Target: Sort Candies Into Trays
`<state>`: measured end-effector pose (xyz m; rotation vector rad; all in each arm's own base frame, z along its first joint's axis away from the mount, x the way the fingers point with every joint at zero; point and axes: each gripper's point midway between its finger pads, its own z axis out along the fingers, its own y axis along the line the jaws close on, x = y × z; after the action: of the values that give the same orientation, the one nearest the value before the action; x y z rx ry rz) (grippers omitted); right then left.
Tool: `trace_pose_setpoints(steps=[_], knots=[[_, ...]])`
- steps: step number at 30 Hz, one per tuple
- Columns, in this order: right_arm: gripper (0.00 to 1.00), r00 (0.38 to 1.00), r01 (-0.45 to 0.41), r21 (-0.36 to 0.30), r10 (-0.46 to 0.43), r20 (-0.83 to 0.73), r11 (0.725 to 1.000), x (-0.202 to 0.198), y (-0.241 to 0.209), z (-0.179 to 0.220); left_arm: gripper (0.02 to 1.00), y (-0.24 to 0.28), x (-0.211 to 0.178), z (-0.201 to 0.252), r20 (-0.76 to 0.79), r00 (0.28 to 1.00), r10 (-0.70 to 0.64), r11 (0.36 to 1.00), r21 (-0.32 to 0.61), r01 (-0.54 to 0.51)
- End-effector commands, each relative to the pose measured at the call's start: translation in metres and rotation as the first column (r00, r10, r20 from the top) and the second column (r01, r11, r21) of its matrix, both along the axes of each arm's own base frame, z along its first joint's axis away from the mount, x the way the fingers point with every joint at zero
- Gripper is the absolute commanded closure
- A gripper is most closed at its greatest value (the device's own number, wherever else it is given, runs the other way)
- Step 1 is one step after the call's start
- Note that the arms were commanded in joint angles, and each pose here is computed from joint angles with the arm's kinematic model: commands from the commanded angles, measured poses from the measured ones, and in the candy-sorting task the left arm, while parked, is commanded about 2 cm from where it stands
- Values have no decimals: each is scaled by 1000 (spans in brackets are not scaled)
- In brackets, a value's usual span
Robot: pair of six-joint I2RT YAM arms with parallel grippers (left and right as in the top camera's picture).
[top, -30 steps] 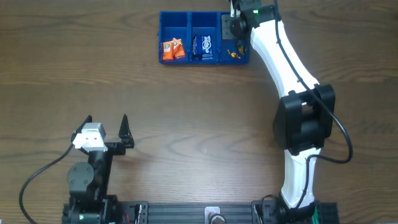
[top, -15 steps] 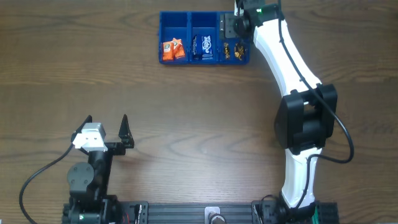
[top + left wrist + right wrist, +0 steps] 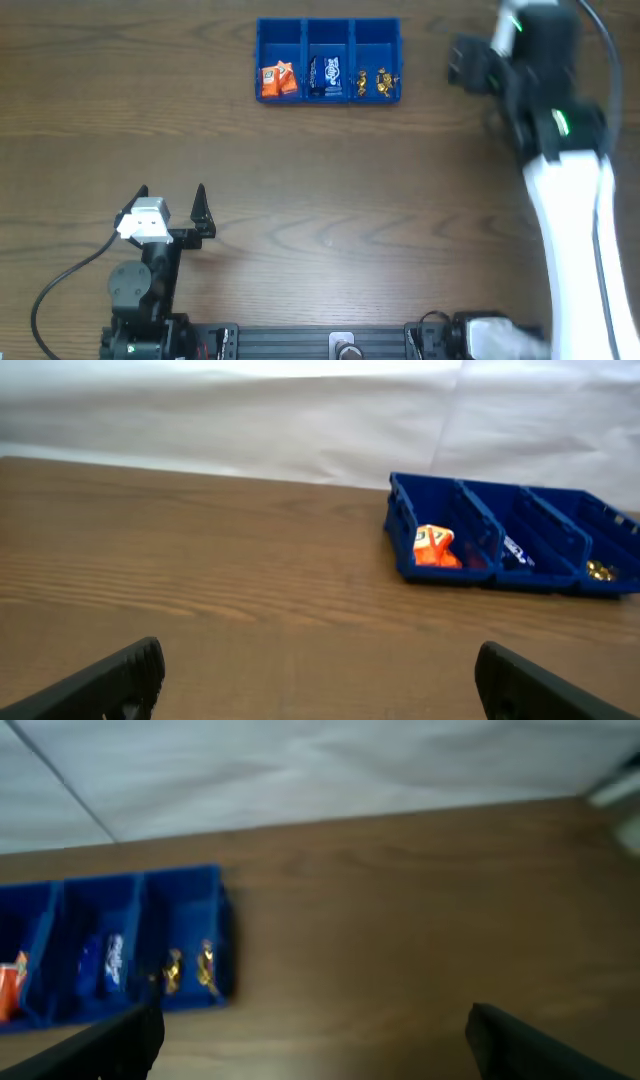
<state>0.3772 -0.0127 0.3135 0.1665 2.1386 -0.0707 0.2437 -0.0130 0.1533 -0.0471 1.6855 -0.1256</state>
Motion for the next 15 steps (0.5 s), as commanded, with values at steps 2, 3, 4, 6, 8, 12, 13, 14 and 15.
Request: trace_pose_setpoints(steps=[2,3,4,6,8,12,13,14,15], knots=[[1,992,8,-5,-7,126,1000,-97,-16,-47,20,0,0,-17,-43,999,-6,1000,15,7],[1,985,-9,-5,10,171,1000,-113,-11,-52,20,0,0,-17,-43,999,-6,1000,15,7],[1,976,-33,-2,32,215,999,-126,-6,-58,20,0,0,-17,-43,999,-6,1000,15,7],[1,929,-99,1,92,359,995,-155,8,-80,23,0,0,-17,-43,999,-6,1000,15,7],[1,897,-142,-2,129,424,990,-159,15,-84,20,0,0,-17,-43,999,-6,1000,15,7],[1,807,-294,-10,254,533,956,-156,42,-82,20,0,0,-17,-43,999,-6,1000,15,7],[1,794,-317,-14,273,543,948,-154,46,-85,20,0,0,-17,-43,999,-6,1000,15,7],[1,785,-333,-15,286,549,943,-153,49,-87,20,0,0,-17,-43,999,-6,1000,15,7],[1,781,-338,-3,282,557,941,-150,50,-92,20,0,0,-17,-43,999,-6,1000,15,7]])
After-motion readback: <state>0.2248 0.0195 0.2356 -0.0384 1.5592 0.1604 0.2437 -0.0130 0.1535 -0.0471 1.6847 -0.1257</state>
